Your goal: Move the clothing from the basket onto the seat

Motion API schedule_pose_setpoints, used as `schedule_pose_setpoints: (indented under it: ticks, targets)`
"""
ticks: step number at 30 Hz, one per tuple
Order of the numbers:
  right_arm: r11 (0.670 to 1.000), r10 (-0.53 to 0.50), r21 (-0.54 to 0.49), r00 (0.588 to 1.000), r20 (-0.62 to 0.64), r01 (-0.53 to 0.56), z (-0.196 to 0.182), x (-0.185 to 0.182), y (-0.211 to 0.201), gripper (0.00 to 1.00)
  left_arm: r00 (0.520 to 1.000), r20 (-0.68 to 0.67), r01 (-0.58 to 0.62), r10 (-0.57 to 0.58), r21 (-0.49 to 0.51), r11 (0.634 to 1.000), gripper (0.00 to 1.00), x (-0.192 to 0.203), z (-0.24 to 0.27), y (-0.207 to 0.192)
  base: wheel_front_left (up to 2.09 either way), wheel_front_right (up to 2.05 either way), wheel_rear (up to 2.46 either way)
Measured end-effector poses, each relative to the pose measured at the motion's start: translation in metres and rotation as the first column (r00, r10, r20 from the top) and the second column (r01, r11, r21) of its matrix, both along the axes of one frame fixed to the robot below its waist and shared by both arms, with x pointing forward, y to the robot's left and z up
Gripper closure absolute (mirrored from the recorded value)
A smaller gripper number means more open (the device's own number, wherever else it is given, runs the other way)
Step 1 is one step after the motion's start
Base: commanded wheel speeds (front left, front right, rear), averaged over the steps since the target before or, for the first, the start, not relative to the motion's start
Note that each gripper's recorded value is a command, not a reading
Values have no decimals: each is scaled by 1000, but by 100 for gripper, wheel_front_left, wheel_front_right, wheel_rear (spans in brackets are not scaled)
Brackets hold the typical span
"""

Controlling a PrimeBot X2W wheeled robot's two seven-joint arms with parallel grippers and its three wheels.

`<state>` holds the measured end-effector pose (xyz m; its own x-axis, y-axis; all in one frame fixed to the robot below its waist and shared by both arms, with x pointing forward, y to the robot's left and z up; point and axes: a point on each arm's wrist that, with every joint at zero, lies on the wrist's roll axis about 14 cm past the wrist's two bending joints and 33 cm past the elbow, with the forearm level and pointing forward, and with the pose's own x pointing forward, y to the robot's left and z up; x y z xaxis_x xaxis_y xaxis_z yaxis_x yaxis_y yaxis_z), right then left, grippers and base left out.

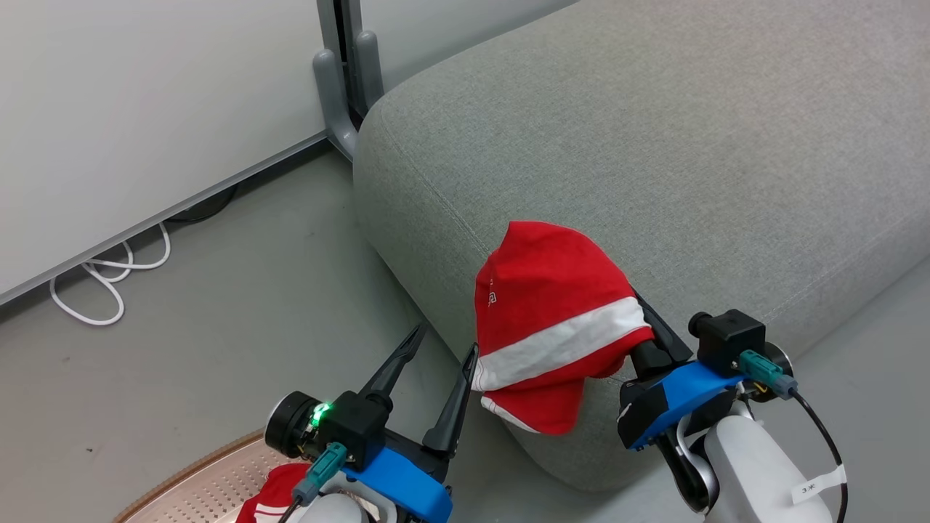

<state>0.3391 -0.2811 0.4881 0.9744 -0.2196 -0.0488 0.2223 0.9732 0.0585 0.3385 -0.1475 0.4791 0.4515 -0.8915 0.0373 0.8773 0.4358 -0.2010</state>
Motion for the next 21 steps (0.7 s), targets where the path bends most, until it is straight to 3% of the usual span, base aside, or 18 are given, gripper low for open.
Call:
schedule_pose_setpoints:
  ticks: [14,21]
  targets:
    - [999,-30,13,1000,-5,30,-4,-6,-7,100,1000,5,28,-28,-2,1000,0,-2,1,-6,0,0,0]
    - [999,-53,4,997,48,53,19,17,-23,100,1000,6,14,-14,-3,1000,0,3,-2,1,0,0,0]
